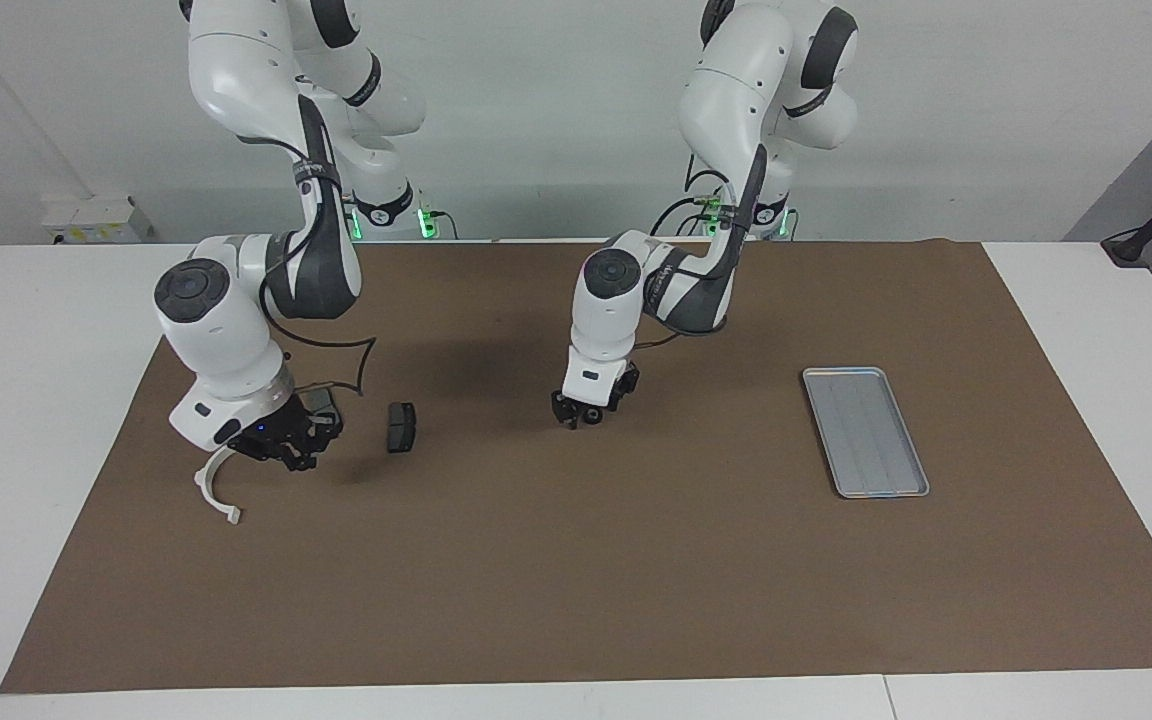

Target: Pick bearing gear from pile to tray

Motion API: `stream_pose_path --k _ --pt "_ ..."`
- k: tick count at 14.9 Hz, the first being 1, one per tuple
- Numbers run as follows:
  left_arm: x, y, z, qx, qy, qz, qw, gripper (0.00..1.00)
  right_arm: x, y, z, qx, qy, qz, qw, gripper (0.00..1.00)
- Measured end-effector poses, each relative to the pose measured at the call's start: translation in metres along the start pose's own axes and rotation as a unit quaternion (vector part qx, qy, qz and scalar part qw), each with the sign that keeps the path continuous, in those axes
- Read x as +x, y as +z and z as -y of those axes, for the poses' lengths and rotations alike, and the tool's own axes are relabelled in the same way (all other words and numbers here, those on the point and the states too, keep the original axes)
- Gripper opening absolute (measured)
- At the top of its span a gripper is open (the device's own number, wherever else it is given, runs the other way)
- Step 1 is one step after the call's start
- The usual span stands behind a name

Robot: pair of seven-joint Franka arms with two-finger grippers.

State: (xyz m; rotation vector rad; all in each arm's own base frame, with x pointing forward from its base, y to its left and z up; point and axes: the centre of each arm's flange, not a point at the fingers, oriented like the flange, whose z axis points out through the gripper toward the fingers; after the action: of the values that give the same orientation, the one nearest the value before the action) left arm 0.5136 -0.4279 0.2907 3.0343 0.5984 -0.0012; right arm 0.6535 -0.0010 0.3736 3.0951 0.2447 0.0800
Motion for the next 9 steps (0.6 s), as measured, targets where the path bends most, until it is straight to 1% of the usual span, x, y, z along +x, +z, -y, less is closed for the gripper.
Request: stream_pose_path --k 2,3,7,9 --pt "0.0013 -0.004 -0.0019 -0.004 0.0 -0.002 1.0 0.41 0.0003 -0.0001 0.0021 0.001 -0.002 0.0 1.0 0.24" --pt "0.0015 -0.0071 -0.0022 -0.005 0.0 -0.003 1.0 0.36 0.0004 -0.0001 0.0024 0.001 -0.002 0.0 1.0 0.24" --pt "0.0019 -0.0052 -0.0013 -0.003 -0.001 -0.002 1.0 0.36 0.0005 -0.0002 0.0028 0.001 -0.002 0.0 1.0 0.24" --pt "0.0066 -0.0056 0.0026 0.004 -0.006 -0.001 1.0 0.36 0.0012 -0.0003 0.0071 0.001 -0.004 -0.001 1.0 0.24"
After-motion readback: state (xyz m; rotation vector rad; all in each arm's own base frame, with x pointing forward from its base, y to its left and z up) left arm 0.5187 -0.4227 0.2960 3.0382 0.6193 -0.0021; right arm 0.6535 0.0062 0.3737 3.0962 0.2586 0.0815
